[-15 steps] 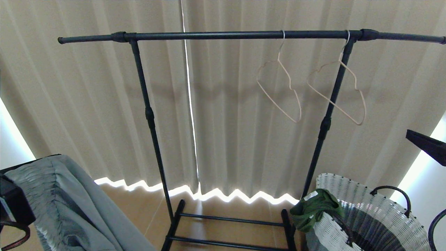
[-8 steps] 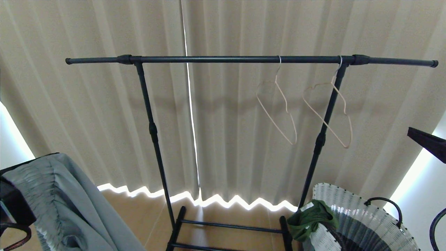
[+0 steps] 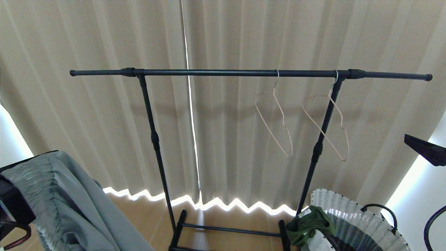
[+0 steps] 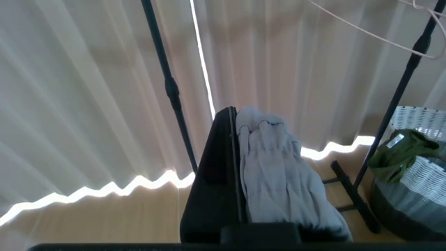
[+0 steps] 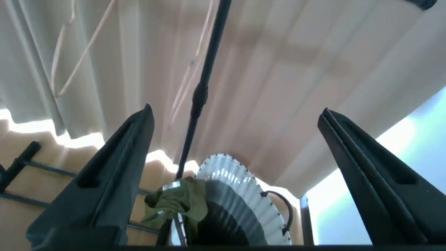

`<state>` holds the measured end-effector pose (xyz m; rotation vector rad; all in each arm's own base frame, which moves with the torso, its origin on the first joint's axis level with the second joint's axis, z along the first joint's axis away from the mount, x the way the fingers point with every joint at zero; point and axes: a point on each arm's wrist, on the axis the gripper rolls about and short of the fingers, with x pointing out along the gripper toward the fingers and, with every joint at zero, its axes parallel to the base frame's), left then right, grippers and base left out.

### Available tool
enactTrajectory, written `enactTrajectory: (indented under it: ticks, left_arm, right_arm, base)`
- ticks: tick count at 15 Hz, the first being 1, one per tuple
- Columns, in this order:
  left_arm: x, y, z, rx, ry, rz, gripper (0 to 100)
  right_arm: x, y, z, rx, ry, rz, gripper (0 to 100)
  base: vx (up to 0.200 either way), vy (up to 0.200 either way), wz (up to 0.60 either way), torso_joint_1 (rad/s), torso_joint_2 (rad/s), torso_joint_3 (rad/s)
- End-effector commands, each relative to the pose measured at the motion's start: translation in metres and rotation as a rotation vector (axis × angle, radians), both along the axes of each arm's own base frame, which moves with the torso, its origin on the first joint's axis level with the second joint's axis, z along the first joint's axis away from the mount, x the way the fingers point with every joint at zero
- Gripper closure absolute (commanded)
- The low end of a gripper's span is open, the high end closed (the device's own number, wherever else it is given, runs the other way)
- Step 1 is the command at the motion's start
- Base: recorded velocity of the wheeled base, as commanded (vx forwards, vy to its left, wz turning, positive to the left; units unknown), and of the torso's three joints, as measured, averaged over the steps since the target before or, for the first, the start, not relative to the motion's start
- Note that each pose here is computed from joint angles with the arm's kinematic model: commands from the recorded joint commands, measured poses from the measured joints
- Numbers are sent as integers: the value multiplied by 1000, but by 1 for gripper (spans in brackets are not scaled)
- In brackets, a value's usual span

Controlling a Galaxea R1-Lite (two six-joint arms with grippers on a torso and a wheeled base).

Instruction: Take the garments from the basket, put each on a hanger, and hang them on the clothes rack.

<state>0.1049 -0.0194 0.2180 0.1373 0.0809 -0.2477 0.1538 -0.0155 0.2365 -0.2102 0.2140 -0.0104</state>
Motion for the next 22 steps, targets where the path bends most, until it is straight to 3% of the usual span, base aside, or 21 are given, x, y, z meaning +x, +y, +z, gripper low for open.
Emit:
enactTrajectory:
  ticks: [1,13,18,22]
  left_arm:
    - [1,0,0,0,3,-1,100]
    - [1,0,-4,11,13,0,100]
    - [1,0,-5,27,12,0,100]
    - [7,-1,-8,34,38,-2,100]
  right_arm:
    - [3,0,-3,1,15,0,0]
    - [1,-1,-11,1,91,-33,0]
    - [10,-2,-18,10,170,-34,0]
    - [44,7,-33,-8,276,-38,0]
  base:
    - [200,0,0,7,-17,-12]
    - [200,0,0,4,-1,3]
    - [0,0,0,0,0,0]
    - [0,0,0,0,0,0]
